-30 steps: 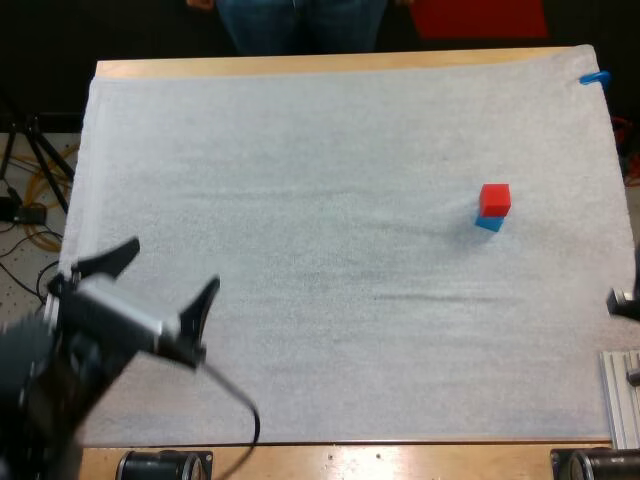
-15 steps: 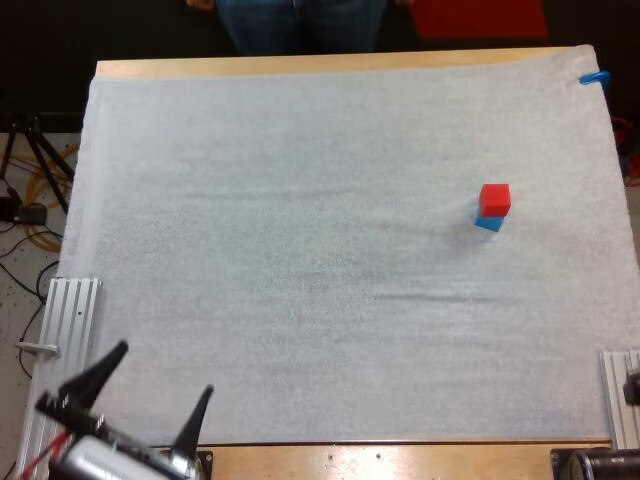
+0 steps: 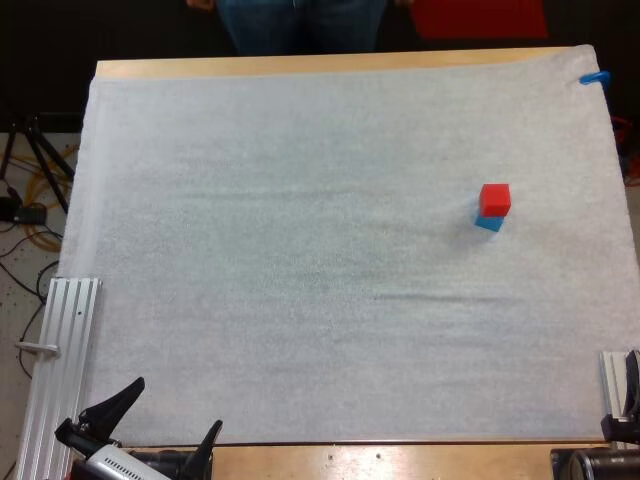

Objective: Stack red cube on blue cube

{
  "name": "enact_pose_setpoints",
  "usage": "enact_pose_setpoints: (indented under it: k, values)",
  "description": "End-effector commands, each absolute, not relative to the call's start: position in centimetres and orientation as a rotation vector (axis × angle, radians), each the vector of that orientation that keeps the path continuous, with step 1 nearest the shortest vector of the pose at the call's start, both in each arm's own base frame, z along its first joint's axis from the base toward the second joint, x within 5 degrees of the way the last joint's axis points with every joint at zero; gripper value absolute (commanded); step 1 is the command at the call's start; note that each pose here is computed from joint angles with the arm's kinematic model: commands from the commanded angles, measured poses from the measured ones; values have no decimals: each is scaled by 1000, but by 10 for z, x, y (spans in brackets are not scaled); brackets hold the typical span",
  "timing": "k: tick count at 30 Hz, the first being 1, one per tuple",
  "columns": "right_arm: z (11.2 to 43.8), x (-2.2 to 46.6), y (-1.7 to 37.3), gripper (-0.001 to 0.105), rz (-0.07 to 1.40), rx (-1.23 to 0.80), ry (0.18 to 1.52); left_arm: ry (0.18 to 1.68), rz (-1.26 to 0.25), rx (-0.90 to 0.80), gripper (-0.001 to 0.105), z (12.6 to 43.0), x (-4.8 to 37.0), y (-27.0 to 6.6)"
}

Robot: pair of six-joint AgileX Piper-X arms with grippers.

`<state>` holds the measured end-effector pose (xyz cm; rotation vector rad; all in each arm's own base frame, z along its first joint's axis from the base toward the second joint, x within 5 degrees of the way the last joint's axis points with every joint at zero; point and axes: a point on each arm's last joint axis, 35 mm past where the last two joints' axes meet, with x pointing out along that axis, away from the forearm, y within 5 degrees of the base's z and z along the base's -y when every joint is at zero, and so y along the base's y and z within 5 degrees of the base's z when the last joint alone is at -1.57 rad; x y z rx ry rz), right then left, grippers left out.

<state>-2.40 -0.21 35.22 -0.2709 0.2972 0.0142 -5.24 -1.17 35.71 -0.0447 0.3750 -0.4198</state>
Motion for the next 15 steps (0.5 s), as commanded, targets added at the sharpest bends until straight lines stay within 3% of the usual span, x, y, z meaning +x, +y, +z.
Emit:
enact_pose_setpoints:
  k: [1, 10, 15]
  values:
    - [356, -20, -1, 61, 22, -286, 280, 382, -414, -42, 87, 359, -49, -12]
    - [353, -2, 2, 61, 110, -330, 173, 244, -283, -29, 87, 359, -20, -8]
    - [338, 12, 3, 61, 139, -327, 190, 244, -255, -100, 87, 345, 0, -8]
